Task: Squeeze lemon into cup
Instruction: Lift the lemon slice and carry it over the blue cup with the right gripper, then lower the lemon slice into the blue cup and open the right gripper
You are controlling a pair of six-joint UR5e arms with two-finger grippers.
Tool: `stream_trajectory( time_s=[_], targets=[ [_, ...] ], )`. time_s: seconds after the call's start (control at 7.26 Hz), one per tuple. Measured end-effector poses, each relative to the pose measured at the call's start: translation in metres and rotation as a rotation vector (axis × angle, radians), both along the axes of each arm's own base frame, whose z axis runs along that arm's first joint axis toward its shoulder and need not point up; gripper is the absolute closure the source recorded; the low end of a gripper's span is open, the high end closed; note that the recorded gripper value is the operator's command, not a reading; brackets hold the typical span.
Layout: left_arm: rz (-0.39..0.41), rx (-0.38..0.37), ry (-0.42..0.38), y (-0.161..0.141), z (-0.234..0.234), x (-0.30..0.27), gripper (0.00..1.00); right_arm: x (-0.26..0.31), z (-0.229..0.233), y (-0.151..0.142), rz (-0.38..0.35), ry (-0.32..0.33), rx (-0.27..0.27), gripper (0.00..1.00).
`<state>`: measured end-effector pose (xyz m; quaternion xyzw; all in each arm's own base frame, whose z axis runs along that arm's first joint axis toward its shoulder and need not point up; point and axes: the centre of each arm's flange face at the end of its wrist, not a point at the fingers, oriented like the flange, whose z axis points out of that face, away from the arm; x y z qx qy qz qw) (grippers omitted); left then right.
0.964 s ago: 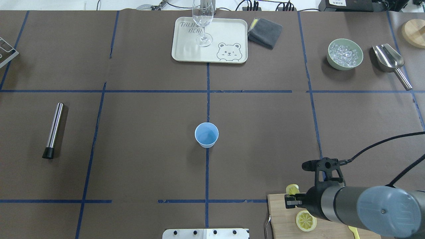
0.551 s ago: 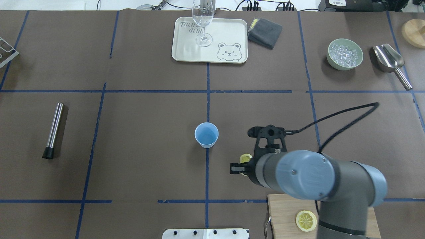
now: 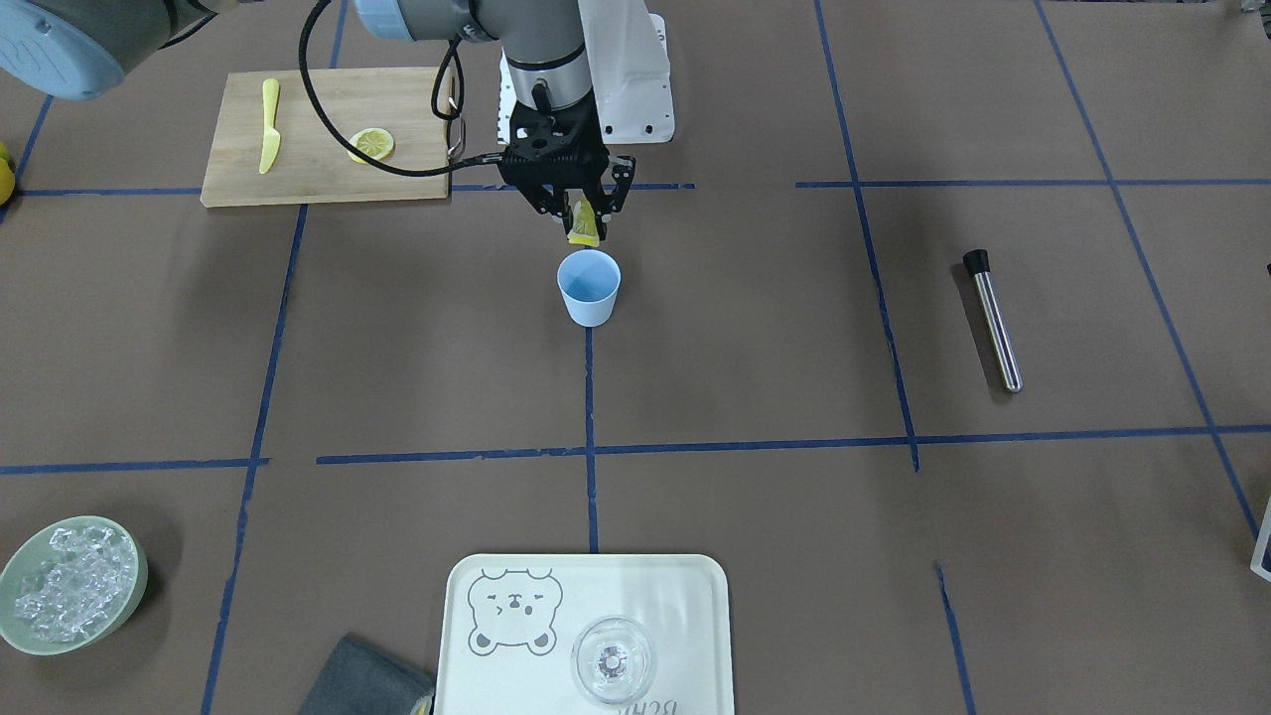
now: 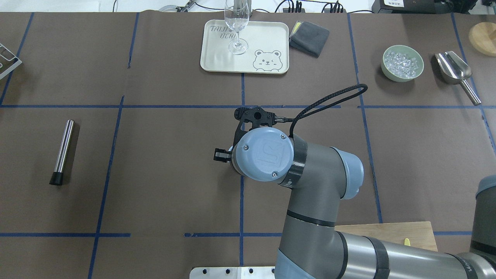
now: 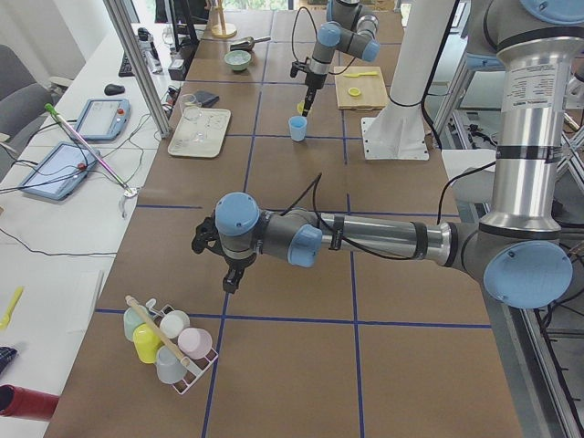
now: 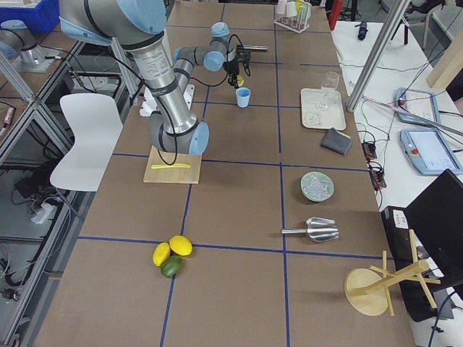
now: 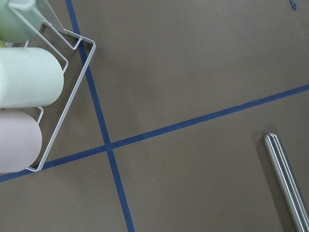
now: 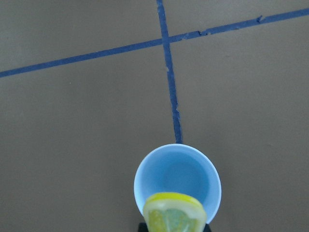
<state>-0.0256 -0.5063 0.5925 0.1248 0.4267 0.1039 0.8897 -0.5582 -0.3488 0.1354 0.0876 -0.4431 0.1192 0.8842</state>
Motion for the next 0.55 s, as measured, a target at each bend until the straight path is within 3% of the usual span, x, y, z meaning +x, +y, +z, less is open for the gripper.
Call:
stream_trajectory(
  time_s=[0.55],
  targets=[
    [0.003,-0.006,0.014,0.006,0.002,0.0,0.0,-0.018,0.007,-0.018,0.011,0.011,-0.009,0.47]
  ],
)
